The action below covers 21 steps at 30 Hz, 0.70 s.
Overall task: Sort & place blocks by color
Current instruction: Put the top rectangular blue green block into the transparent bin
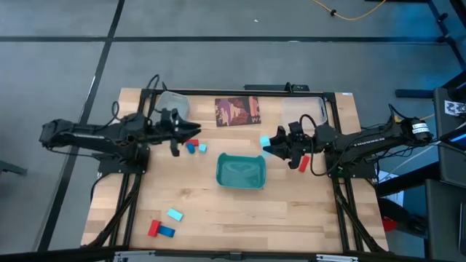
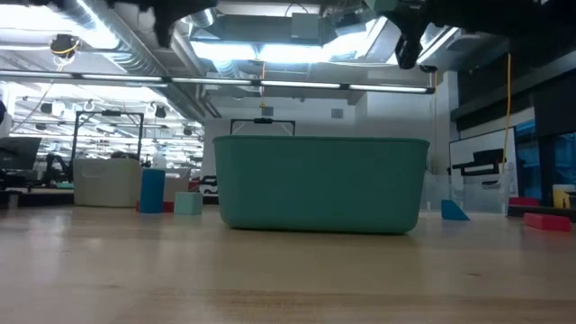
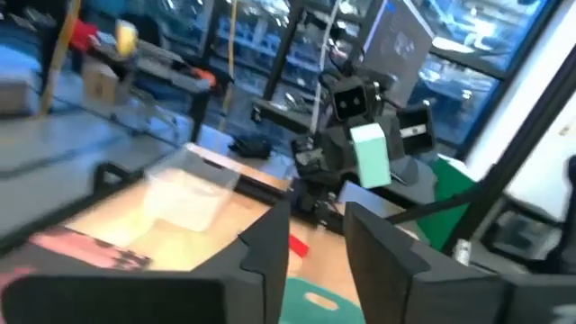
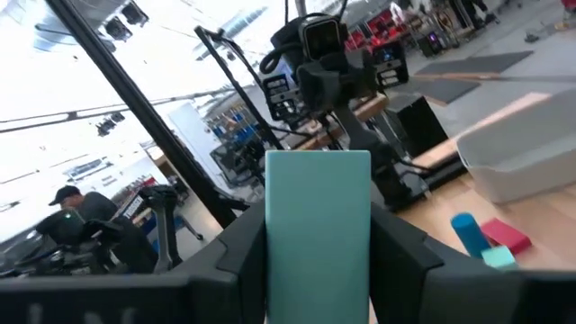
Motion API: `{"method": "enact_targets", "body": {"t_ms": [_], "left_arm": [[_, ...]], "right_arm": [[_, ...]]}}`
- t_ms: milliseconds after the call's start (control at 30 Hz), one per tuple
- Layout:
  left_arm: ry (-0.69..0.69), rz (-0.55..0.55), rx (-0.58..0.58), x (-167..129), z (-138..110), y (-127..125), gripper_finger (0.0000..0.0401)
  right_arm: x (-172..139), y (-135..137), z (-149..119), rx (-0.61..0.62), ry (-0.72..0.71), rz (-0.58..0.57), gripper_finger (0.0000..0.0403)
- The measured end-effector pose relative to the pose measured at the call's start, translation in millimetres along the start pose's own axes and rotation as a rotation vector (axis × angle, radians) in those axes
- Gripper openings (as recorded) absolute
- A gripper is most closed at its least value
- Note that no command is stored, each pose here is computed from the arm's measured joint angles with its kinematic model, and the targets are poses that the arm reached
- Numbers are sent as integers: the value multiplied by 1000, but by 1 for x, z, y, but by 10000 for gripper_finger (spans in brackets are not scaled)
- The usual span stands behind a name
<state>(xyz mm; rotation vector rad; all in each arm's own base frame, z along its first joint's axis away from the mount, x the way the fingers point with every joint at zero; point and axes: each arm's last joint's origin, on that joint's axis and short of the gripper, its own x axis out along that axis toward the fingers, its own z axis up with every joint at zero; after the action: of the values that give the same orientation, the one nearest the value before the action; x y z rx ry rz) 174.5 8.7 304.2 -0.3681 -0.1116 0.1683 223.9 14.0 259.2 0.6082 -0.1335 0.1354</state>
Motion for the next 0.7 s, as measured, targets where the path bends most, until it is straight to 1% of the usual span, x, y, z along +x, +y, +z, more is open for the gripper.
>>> {"method": "enact_targets", "body": {"t_ms": [67, 133, 233, 367, 467, 700], "left_arm": [[-4, -31, -54, 10, 8, -6, 116], [-9, -72, -68, 17, 14, -11, 124], [-4, -105, 1, 23, 18, -17, 127], [7, -99, 55, 27, 16, -18, 126], [8, -102, 73, 27, 16, -19, 127], [8, -101, 74, 26, 16, -18, 125]], "right_arm": [[0, 1, 1, -25, -15, 10, 139], [0, 2, 2, -43, -18, 11, 139], [2, 4, 6, -73, -29, 18, 139], [4, 6, 9, -95, -37, 24, 139], [5, 8, 11, -95, -34, 35, 139], [6, 9, 12, -95, -30, 40, 139]]}}
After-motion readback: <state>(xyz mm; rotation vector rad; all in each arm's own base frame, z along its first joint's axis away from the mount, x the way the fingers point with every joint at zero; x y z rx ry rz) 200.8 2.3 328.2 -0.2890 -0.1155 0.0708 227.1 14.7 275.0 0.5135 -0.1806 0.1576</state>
